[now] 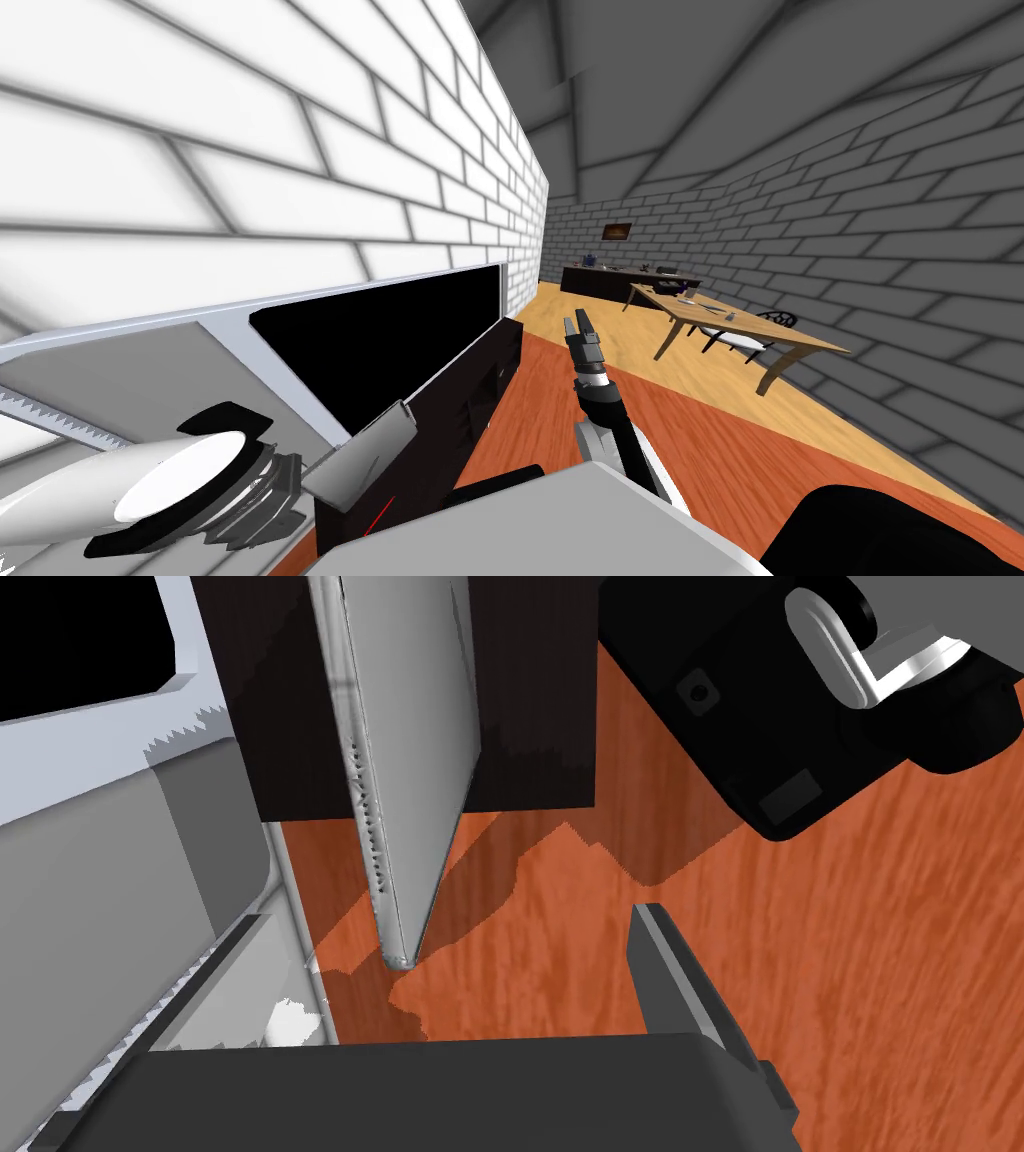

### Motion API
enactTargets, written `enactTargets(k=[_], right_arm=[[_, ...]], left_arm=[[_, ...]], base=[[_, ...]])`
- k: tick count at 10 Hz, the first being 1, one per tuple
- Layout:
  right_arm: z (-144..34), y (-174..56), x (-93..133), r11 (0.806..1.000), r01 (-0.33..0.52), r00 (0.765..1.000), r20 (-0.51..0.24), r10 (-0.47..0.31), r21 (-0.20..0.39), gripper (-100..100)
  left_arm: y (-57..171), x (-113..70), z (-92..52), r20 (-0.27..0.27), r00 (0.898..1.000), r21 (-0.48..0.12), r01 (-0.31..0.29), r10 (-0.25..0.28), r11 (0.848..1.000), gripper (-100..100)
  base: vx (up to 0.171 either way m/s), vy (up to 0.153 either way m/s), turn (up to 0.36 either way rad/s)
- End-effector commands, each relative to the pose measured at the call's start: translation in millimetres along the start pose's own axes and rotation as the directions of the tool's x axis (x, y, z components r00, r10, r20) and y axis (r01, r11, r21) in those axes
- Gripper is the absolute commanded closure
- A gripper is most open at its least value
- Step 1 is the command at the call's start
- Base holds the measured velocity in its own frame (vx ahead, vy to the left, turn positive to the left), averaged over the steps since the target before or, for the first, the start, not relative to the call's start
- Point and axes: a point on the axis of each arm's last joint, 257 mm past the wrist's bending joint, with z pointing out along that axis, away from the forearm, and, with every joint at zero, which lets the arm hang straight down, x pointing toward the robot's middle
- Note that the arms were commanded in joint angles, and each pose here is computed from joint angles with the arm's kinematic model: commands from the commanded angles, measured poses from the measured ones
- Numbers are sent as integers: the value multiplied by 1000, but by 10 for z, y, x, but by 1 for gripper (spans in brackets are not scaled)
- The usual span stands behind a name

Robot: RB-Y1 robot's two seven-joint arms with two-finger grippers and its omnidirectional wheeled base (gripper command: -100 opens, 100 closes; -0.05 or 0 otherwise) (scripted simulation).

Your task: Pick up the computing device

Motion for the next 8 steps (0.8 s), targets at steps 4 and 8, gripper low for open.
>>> enactTargets(k=[4, 8], right_arm=[[0, 0, 0, 1000, 0, 1000, 0, 0, 0, 0], [1, 0, 0, 1000, 0, 1000, 0, 0, 0, 0]], left_arm=[[19, -33, -63, 18, 999, -26, 36, -35, 999, 0], [-3, -97, 115, 18, 999, -25, 46, -45, 999, -100]], base=[[43, -32, 23], [-4, -11, -26]])
